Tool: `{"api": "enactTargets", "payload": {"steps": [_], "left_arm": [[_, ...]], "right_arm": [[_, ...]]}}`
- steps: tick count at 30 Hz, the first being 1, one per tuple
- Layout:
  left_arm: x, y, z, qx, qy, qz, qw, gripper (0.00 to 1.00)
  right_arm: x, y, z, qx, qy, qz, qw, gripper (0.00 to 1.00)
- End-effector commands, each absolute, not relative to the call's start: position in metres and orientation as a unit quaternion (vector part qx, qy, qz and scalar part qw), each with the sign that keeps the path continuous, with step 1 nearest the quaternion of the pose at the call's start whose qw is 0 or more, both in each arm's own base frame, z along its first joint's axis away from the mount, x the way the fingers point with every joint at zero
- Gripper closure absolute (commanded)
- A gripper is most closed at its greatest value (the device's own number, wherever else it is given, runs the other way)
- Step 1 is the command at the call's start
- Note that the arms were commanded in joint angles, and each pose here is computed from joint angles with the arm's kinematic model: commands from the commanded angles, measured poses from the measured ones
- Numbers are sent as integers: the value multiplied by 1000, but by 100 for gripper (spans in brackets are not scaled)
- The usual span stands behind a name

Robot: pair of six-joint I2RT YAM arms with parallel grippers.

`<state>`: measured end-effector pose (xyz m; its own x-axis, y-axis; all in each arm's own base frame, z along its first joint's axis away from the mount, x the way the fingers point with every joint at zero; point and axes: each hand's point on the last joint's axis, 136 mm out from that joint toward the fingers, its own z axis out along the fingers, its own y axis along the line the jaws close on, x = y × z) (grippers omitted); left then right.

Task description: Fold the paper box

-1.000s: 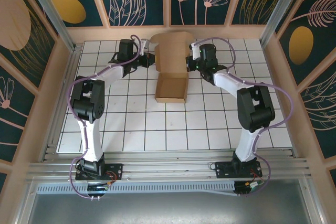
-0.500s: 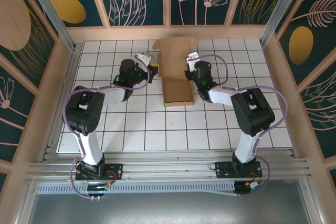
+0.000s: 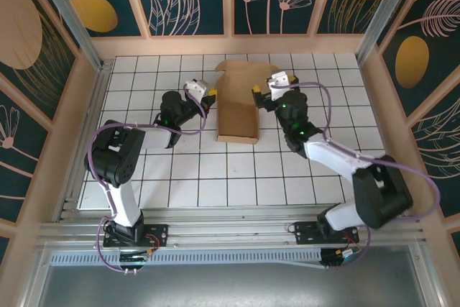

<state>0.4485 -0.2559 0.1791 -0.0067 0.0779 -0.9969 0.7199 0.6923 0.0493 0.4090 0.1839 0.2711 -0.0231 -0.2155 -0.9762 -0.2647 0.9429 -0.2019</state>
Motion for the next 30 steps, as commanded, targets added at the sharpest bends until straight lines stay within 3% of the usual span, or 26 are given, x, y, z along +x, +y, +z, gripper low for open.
{"api": "enactTargets", "payload": {"steps": [1, 5, 12, 19, 22, 27, 29, 30], "left_arm": [[443, -263, 214, 331, 607, -246, 680, 100], [444, -266, 210, 337, 602, -249, 679, 100], [444, -267, 203, 345, 602, -247, 677, 100], [447, -269, 199, 352, 600, -243, 676, 100], [449, -271, 199, 352, 599, -245, 676, 100], [452, -271, 199, 341, 606, -254, 673, 100], [447, -270, 203, 334, 605, -263, 673, 99], [445, -268, 206, 328, 605, -268, 675, 93]], "right_arm": [[400, 195, 292, -255, 694, 8, 673, 3], [395, 240, 262, -505, 646, -18, 572, 12], [442, 243, 252, -574, 651, 12, 498, 14], [443, 250, 245, -606, 634, 45, 478, 19], [446, 249, 243, -605, 641, 53, 470, 33], [457, 242, 239, -599, 654, 19, 462, 74], [459, 242, 236, -601, 655, 9, 459, 85], [460, 243, 234, -603, 654, 3, 457, 86]]}}
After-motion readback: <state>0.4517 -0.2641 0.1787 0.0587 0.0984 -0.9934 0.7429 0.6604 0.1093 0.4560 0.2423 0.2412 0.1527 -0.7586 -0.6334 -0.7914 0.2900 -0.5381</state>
